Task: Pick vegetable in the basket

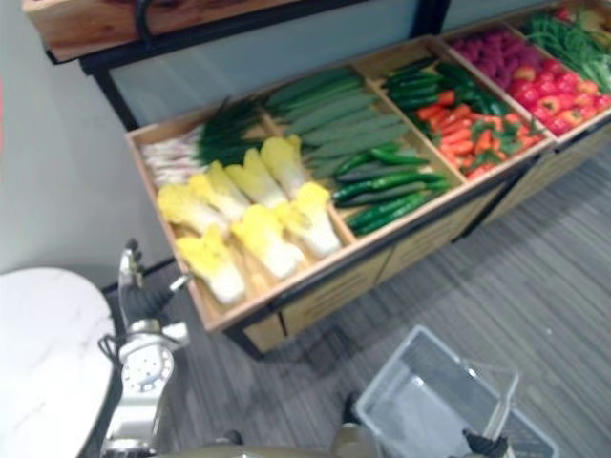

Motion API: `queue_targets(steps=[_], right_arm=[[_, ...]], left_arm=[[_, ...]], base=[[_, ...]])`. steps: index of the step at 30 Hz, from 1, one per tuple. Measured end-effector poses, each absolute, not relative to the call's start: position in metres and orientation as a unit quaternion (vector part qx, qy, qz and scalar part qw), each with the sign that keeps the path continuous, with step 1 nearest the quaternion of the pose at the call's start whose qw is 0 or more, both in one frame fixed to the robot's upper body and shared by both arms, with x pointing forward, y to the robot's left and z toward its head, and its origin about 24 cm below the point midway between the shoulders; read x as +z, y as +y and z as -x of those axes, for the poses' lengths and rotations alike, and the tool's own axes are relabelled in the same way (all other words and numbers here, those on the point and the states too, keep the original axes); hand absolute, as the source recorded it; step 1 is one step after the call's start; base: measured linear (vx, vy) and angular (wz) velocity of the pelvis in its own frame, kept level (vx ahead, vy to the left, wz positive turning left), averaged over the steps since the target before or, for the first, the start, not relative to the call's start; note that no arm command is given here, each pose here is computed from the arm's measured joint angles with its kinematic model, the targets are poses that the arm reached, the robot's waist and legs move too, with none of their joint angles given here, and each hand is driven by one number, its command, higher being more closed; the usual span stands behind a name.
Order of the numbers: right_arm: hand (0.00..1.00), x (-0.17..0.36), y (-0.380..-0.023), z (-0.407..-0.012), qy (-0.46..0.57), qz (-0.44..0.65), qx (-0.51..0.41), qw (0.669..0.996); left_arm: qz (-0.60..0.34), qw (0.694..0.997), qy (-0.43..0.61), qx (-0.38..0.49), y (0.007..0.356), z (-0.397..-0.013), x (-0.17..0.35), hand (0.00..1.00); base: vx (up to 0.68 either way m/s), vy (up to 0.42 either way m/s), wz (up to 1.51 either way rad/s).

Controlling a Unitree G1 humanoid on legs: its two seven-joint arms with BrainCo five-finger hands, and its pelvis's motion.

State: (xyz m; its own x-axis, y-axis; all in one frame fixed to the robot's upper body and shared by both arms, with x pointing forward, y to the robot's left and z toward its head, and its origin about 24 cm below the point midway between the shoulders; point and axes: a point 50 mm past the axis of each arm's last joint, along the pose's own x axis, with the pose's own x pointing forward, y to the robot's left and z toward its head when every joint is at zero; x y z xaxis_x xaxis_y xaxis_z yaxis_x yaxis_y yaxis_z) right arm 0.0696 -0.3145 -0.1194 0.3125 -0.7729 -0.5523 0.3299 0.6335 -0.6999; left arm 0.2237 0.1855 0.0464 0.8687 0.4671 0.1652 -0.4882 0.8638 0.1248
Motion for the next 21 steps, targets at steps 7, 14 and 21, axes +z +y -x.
queue_targets(steps=[7, 14, 21], right_arm=[[1.00, -0.118, -0.313, -0.082, 0.459, 0.244, -0.335, 0.786], [1.00, -0.117, -0.312, -0.085, 0.458, 0.259, -0.326, 0.785], [1.00, -0.117, -0.312, -0.087, 0.455, 0.262, -0.323, 0.787]], left_arm=[[-0.086, 0.960, -0.051, 0.261, 0.190, -0.243, 0.044, 0.00], [-0.088, 0.949, -0.017, 0.303, 0.204, -0.247, 0.035, 0.00], [-0.090, 0.944, -0.004, 0.318, 0.210, -0.246, 0.030, 0.00]], base=[[0.01, 0.006, -0.20], [0.04, 0.000, -0.17], [0.00, 0.000, 0.00]])
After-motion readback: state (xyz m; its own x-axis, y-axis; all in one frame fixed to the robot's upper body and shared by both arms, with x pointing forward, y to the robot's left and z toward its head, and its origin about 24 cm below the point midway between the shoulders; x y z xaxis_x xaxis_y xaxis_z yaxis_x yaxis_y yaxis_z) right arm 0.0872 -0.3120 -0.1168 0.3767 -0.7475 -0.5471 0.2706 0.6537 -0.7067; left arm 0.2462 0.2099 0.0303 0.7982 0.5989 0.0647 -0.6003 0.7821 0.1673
